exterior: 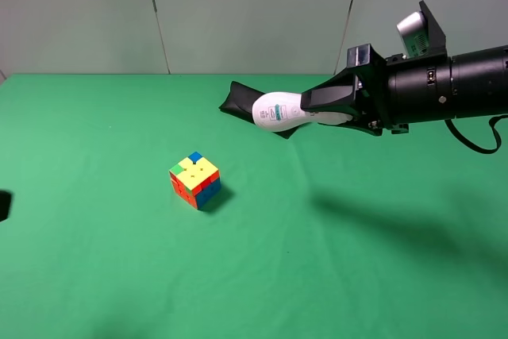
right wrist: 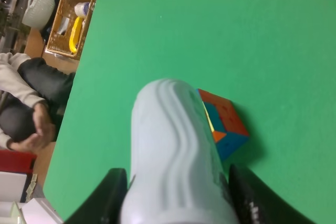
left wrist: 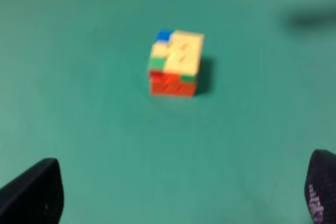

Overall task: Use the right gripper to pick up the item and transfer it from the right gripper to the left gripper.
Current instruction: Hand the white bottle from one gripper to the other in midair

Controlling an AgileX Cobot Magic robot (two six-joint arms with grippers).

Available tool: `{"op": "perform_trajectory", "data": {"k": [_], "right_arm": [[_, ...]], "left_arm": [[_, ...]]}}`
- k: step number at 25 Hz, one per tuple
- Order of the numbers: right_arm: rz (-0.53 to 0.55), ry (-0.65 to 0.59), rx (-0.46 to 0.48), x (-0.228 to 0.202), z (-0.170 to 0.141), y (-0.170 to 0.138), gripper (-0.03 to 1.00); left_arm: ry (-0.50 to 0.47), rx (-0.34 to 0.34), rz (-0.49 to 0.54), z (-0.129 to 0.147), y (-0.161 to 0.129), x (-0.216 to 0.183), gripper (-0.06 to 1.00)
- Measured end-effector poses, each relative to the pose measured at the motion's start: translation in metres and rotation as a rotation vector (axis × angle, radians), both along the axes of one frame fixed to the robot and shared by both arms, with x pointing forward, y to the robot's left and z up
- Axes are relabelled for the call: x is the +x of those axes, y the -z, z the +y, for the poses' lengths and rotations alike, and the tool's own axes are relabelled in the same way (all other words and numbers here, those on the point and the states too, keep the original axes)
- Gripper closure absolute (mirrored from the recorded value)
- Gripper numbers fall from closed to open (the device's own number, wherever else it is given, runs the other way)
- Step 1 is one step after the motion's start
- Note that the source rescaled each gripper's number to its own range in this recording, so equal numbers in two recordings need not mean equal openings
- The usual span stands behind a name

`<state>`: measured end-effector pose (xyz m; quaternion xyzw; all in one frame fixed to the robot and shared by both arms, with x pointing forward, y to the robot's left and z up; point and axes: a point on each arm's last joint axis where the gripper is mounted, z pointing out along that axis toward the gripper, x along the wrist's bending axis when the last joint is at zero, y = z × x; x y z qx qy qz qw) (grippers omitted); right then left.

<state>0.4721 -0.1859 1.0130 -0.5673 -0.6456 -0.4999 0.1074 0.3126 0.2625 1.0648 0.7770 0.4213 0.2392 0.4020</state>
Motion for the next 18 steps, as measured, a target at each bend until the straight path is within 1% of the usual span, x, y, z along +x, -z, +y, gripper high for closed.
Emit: {"op": "perform_trajectory", "data": {"k": [2,5,6,7,11,14,18], "right_arm": [[0.0,-0.001,0.001,0.0,0.0,0.0,0.94],[0.001,-0.019,-0.001,-0.001,0.001,0.0,0.94],[0.0,-0.027,-0.004,-0.002,0.001,0.0,0.94],[0.0,-0.029,-0.007,-0.002,0.001,0.0,0.94],[0.0,-0.032,-0.009,-0.002,0.001,0.001,0.94],[0.0,-0.034,-0.009,-0.002,0.001,0.001,0.94],[0.0,-0.036,-0.009,-0.003,0.001,0.001,0.94]], "left_arm": [[0.112,0.059,-0.025,-0.005,0.003,0.019,0.11],[0.249,0.103,-0.067,-0.011,0.009,0.046,0.11],[0.3,0.112,-0.083,-0.014,0.011,0.055,0.11],[0.336,0.101,-0.092,-0.017,0.012,0.064,0.11],[0.504,0.112,-0.143,-0.028,0.011,0.095,0.11],[0.628,0.143,-0.183,-0.043,0.007,0.115,0.11],[0.761,0.181,-0.225,-0.066,0.004,0.139,0.11]]}}
